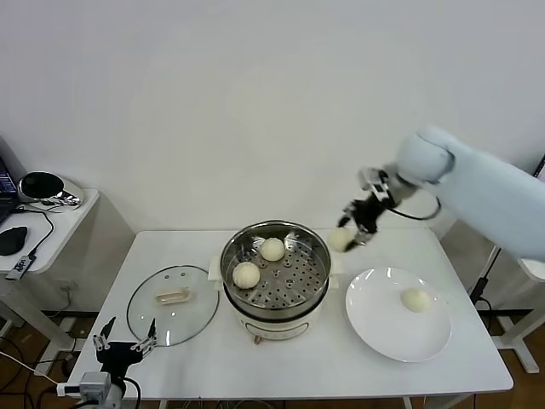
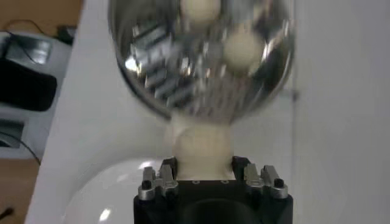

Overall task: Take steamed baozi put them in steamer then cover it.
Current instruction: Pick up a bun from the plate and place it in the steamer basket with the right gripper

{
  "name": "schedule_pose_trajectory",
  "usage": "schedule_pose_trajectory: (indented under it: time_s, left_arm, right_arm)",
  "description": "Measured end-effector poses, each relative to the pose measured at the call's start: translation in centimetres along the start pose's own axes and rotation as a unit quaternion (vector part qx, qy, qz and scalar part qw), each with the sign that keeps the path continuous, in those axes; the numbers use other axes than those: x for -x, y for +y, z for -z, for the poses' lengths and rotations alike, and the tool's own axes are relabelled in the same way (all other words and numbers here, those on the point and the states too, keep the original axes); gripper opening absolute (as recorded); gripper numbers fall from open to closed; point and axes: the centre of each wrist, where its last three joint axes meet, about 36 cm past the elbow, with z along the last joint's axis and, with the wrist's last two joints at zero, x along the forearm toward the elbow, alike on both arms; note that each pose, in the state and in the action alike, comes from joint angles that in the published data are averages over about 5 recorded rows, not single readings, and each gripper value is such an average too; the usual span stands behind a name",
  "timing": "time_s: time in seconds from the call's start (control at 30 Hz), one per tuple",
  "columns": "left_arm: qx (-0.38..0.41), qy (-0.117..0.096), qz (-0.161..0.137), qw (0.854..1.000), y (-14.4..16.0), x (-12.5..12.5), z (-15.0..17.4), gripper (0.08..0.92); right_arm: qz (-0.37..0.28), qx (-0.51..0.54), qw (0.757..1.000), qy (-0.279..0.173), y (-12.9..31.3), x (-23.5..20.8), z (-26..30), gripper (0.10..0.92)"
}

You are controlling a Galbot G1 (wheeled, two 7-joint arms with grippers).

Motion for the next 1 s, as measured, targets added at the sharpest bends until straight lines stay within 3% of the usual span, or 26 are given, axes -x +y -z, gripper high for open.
schedule_pose_trajectory:
  time_s: [0.23, 0.53, 0.77, 1.0]
  left_arm:
    - [-0.006, -0.005, 0.006, 1.000, -0.2, -0.5, 0.2, 0.823]
    - [-0.016, -0.013, 0.015, 1.000, 0.2, -0.9, 0.7, 0.823]
    - [-0.019, -0.017, 0.015, 1.000, 0.3, -1.0, 1.1, 0.823]
    - [-0.020, -0.015, 0.015, 1.000, 0.4, -0.8, 0.9, 0.823]
  right_arm:
    - [0.028, -0.202, 0.979, -0.016, -4.3, 1.9, 5.5, 0.560]
    - [0.093, -0.422, 0.902, 0.026, -6.3, 6.6, 12.3, 0.568]
    - [0.136, -0.512, 0.847, 0.046, -6.0, 10.5, 15.0, 0.566]
    - [0.169, -0.551, 0.816, 0.049, -4.6, 13.9, 15.5, 0.568]
